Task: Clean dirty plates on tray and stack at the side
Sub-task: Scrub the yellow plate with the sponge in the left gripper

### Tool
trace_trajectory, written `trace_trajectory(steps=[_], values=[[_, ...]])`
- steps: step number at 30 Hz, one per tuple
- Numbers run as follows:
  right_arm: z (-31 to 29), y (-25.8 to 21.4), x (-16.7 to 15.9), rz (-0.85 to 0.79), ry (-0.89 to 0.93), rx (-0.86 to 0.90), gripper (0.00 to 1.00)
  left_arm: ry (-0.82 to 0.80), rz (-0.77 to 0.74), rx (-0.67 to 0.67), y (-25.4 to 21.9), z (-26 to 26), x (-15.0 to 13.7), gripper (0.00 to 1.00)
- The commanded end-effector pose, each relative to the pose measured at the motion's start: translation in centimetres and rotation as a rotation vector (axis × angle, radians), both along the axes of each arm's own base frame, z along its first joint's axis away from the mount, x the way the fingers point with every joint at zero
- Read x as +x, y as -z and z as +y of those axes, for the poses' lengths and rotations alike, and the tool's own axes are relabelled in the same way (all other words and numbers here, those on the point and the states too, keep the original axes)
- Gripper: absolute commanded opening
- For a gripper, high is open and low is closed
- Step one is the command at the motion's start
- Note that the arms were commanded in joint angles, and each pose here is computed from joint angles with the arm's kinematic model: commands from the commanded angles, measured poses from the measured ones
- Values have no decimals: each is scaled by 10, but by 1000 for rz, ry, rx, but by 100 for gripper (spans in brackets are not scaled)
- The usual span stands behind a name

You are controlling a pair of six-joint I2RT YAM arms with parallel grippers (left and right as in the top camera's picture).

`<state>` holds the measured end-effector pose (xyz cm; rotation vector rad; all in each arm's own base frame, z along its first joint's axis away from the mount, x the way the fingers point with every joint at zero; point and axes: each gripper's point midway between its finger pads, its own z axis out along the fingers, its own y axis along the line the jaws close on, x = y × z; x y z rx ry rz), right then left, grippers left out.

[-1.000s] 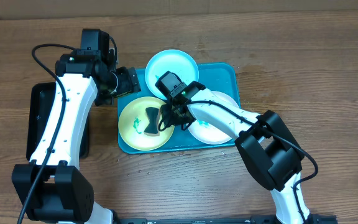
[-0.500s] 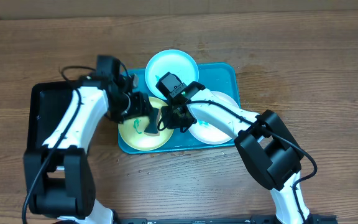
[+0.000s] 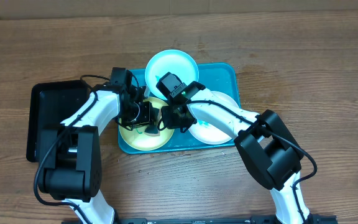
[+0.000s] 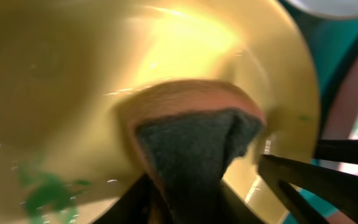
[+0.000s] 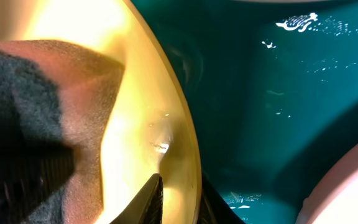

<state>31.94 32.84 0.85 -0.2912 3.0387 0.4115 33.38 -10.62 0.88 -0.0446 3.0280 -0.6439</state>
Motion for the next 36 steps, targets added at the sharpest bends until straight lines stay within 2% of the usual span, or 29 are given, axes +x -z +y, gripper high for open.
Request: trace_trajectory(steps=[1,3,11,15,18,22,24,28,33,36], values=[[-1,8,-1,13,3,-9,19,-90,44,242,21,38,-1,15],[-1,8,-1,13,3,-9,19,-122,45,329,21,53,0,4],[-1,8,-1,13,3,-9,19,-268,20,631,-8,105,15,4],[-1,8,-2,13,3,-10,19,-329,9,699,-21,117,19,4],[-1,8,-2,15,2,-11,19,-319,33,591,-15,98,19,4],[0,8,-1,11,3,-8,19,-226,72,254,-3,39,17,4],[0,7,-1,9,3,-6,19,-201,89,150,-1,22,12,4],[0,8,-1,10,2,-6,19,-174,145,132,9,19,-7,4],[0,7,0,8,2,-5,19,-24,216,144,7,21,-37,4],[1,7,0,6,2,-3,19,90,212,-21,-4,-4,-45,4]])
